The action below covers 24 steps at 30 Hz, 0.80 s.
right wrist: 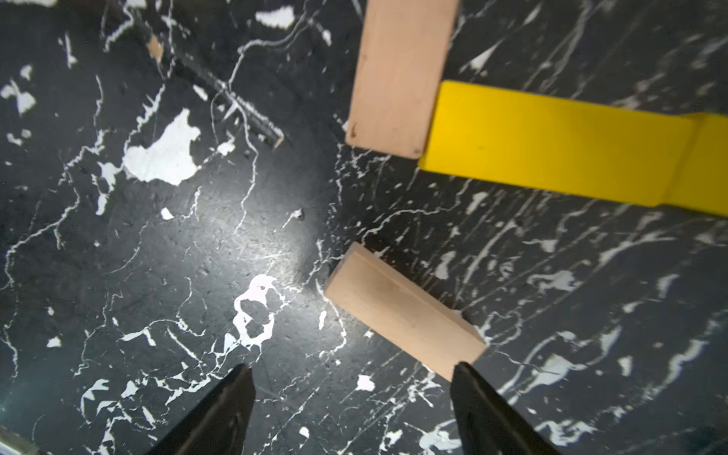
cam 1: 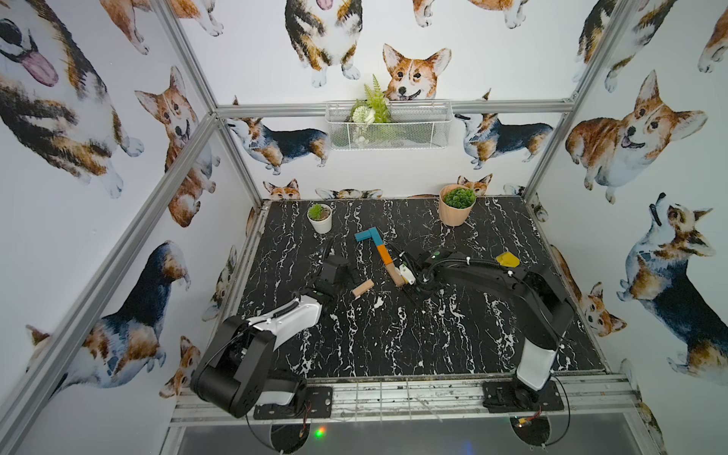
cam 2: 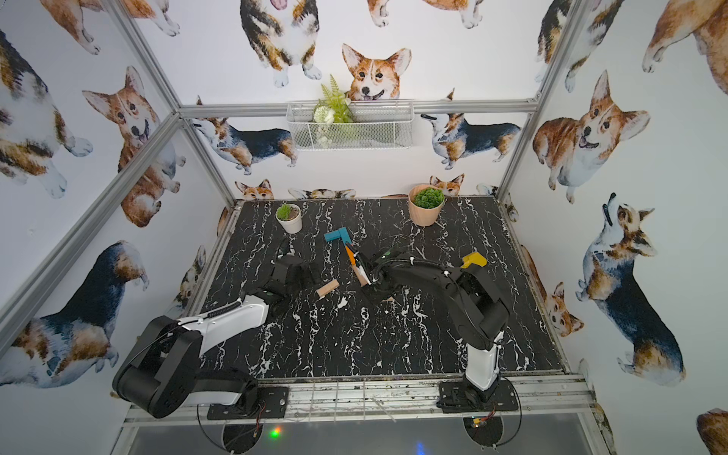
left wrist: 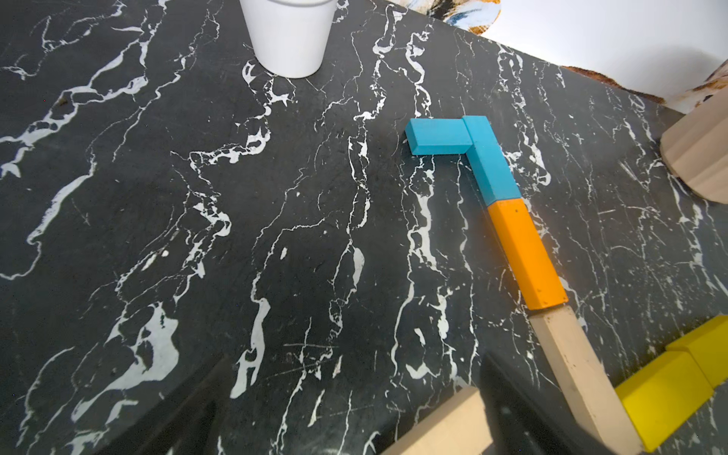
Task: Assemble a giraffe with building blocks
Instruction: Pick up the building block from the center of the board.
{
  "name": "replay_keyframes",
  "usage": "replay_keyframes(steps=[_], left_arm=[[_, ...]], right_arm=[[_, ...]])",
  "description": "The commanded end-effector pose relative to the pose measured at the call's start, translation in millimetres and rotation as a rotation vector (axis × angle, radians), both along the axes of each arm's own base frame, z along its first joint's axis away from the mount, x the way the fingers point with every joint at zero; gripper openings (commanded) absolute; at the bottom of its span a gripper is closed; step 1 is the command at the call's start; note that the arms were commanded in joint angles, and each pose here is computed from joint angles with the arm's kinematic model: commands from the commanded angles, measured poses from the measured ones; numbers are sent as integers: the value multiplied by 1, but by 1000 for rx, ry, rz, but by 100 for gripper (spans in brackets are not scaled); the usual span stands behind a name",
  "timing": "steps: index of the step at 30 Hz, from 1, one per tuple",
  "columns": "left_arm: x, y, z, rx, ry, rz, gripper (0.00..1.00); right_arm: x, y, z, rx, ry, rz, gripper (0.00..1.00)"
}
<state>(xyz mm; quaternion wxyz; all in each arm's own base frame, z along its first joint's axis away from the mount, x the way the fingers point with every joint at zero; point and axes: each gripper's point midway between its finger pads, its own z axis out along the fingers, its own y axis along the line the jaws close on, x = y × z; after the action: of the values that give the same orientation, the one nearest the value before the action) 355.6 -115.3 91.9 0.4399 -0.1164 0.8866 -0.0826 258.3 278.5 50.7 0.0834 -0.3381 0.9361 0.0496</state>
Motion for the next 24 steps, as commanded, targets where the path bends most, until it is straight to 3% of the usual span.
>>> replay_keyframes(steps=[1,9,15,19,24], left_arm=[[3,-2,6,-10,-30,-7,100],[3,-4,5,-13,-30,-20,100],[3,-4,7,-13,-35,-21,100],[3,-4,8,-14,-40,-22,100],[3,-4,9,-15,-41,-23,100]], right_arm=[[-1,-9,-9,-57,0,37,96],[11,-15,-23,-128,-43,50,100],[13,-12,-38,-137,-17,48,95],[11,-8,-40,-115,6,45,77],[4,-10,-37,-102,28,20,39]])
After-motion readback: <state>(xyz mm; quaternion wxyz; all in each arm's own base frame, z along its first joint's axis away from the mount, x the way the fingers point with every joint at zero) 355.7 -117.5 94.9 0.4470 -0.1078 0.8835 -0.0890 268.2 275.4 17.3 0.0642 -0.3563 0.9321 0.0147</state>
